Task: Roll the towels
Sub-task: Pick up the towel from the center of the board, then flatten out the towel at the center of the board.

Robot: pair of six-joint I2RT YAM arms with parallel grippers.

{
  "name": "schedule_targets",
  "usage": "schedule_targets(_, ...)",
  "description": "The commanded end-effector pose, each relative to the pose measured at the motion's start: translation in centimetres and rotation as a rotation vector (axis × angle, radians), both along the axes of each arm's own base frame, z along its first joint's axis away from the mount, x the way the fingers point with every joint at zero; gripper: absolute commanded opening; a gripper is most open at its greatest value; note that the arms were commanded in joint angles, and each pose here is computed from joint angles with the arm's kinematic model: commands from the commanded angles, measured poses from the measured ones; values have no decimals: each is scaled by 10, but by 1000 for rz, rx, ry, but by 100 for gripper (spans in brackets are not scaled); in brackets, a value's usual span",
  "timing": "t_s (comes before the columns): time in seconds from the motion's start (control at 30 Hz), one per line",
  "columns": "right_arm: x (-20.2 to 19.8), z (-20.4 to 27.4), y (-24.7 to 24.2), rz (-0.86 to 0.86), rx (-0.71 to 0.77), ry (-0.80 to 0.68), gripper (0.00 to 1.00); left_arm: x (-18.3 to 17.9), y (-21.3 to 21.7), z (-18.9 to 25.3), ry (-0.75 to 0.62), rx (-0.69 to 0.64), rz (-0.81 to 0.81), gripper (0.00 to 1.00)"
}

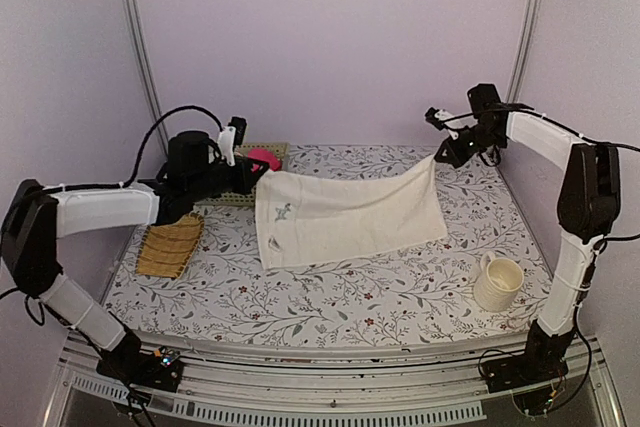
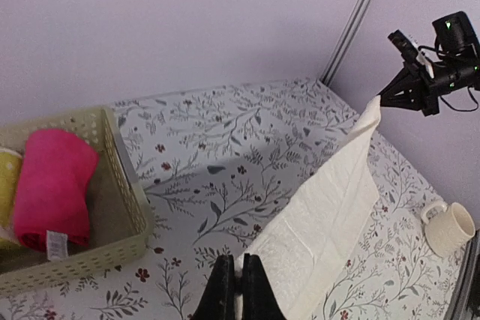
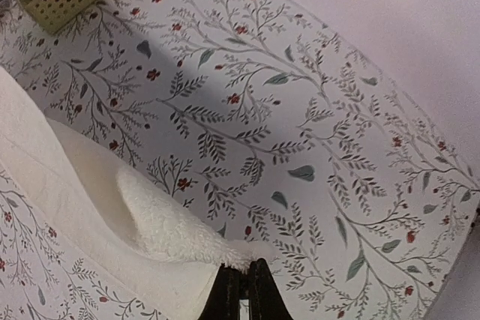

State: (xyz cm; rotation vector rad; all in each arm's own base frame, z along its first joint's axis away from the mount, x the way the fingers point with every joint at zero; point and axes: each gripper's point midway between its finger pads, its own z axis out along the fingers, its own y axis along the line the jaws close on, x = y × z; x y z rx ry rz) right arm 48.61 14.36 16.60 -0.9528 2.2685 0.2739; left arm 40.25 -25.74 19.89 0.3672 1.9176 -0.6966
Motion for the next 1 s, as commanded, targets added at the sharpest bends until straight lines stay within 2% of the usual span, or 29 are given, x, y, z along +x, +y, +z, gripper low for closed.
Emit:
schedule_targets(0.0, 19, 75, -14, -61, 63, -75, 3, -10, 36, 67, -194, 27, 97, 0)
schedule_targets(0.13, 11, 118, -11, -55, 99, -127, 3, -30, 52, 109, -276, 7, 128, 0)
schedule_targets(0.3, -30, 147, -6, -20, 155, -129, 3, -58, 68, 134, -328, -14, 142, 0)
schedule_targets(0.43, -93, 149, 4, 88, 215, -114, 3, -91, 67, 135, -328, -53, 56, 0)
schedule_targets(0.53, -152, 122, 10, 175, 223, -58, 3, -127, 64, 131, -331, -85, -20, 0)
schedule_targets(0.6, -196, 111, 17, 294, 238, -35, 4, -154, 58, 134, -348, -114, -90, 0)
schedule_targets(0.67, -221, 104, 16, 339, 232, -46, 4, -175, 56, 133, -357, -140, -130, 0)
schedule_targets(0.73, -223, 97, 10, 314, 203, -58, 4, -177, 61, 121, -322, -158, -93, 0)
schedule_targets(0.8, -208, 87, 4, 264, 166, -58, 4, -167, 64, 99, -262, -152, -46, 0)
schedule_targets(0.97, -138, 16, -1, 132, 93, 106, 3, -110, 62, 27, -37, -43, 119, 0)
